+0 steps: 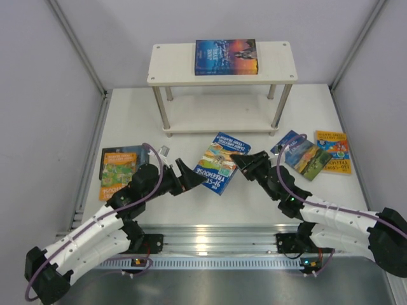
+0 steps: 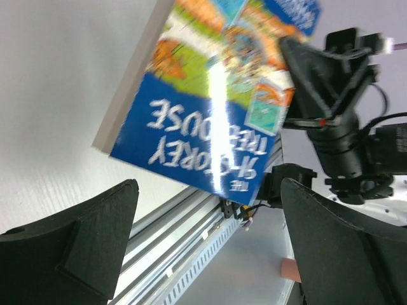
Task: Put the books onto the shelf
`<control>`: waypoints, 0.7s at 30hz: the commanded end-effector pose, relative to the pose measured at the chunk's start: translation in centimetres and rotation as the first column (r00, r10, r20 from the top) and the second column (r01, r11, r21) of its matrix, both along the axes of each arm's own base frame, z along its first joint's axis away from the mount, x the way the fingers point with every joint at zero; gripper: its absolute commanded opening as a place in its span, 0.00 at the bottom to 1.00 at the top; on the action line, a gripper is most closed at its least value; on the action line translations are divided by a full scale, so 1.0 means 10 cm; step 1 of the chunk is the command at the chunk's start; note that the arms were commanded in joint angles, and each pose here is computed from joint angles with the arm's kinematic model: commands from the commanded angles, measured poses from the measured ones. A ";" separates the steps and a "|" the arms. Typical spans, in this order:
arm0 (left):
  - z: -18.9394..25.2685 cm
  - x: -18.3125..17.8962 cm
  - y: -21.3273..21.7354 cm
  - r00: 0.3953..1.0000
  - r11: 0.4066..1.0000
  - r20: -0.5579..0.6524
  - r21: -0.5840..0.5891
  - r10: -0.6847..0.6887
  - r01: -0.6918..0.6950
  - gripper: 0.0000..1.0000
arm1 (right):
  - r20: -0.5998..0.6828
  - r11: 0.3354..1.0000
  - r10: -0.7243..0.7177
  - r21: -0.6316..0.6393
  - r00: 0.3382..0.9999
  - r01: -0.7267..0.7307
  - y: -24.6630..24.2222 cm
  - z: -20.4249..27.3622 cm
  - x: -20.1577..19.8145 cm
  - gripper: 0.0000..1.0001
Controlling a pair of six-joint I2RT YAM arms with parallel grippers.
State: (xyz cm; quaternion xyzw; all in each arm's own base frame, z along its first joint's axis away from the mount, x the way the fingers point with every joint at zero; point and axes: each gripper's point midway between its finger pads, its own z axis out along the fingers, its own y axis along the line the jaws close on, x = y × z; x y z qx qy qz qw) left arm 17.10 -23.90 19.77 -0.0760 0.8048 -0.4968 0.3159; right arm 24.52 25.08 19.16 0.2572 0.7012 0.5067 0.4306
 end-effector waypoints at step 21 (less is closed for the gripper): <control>0.24 0.37 -0.09 0.986 0.978 0.097 -0.174 0.137 -0.119 0.45 | 0.119 0.943 0.004 0.330 0.993 -0.044 0.16 0.83 -0.07 0.10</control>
